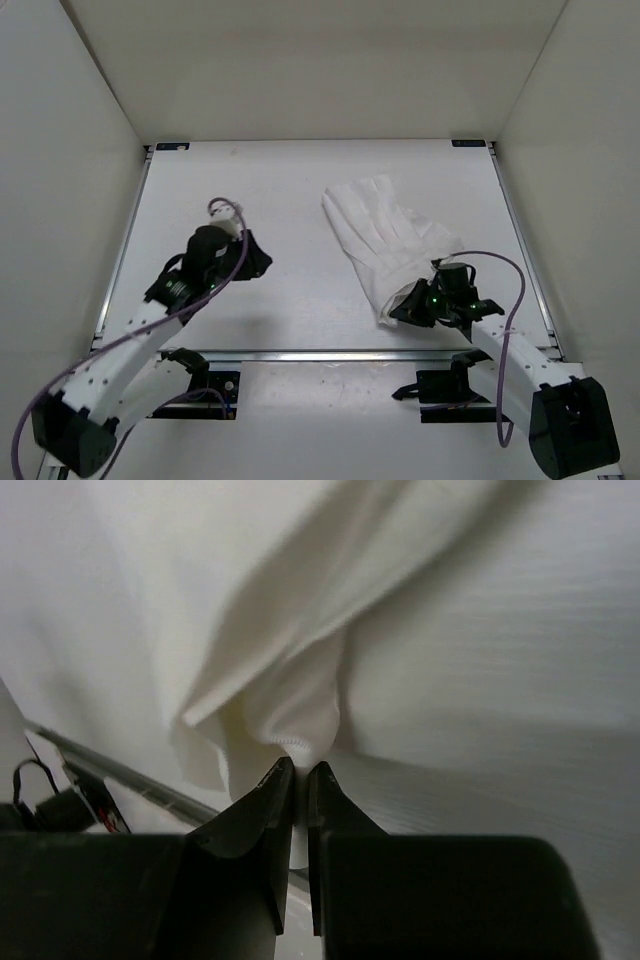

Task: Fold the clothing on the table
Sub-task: Flatten the skirt out

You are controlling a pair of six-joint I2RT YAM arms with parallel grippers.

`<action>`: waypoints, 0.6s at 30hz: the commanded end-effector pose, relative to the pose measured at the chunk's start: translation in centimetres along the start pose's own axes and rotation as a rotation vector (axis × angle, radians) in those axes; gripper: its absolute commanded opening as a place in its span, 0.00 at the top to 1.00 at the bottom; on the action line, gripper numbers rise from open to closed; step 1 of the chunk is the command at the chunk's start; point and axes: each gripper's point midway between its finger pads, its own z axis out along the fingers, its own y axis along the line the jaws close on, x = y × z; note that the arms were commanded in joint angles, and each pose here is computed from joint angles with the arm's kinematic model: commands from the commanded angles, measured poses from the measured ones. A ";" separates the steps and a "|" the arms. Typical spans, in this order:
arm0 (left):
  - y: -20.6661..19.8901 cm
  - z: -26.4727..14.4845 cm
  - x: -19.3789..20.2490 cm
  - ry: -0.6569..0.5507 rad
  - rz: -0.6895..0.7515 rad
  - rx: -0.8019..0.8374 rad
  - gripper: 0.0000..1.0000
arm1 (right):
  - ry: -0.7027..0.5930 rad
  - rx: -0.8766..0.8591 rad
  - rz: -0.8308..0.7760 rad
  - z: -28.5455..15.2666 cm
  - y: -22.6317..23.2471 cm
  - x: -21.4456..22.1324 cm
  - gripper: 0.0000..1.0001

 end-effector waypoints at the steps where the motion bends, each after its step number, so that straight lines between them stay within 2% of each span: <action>1: -6.8 2.3 -1.6 0.050 0.071 0.197 0.52 | -0.058 0.044 0.118 -0.1 -2.3 -0.3 1.00; 6: -14.2 8.8 -1.5 0.194 0.130 0.275 0.47 | -0.115 0.109 0.177 -0.3 -4.0 -0.5 1.00; 7: -16.2 8.9 -2.8 0.186 0.121 0.308 0.48 | -0.124 0.114 0.191 -0.1 -4.5 -0.4 1.00; 8: -17.0 10.7 -1.2 0.246 0.111 0.311 0.47 | -0.136 0.107 0.199 -0.2 -4.5 -0.5 1.00; 9: -18.1 12.6 -1.1 0.257 0.104 0.316 0.48 | -0.144 0.121 0.214 0.0 -5.1 -0.4 1.00; 10: -20.2 12.7 -2.2 0.244 0.107 0.359 0.47 | -0.146 0.127 0.227 0.0 -5.4 -0.2 1.00; 11: -20.4 14.5 -0.3 0.301 0.107 0.335 0.47 | -0.150 0.128 0.224 0.2 -5.5 -0.1 1.00; 14: -24.6 17.4 0.0 0.330 0.120 0.378 0.45 | -0.104 0.114 0.218 0.6 -5.3 0.5 1.00; 18: -25.5 22.0 3.5 0.429 0.125 0.360 0.45 | 0.030 0.061 0.128 1.6 -2.7 2.7 1.00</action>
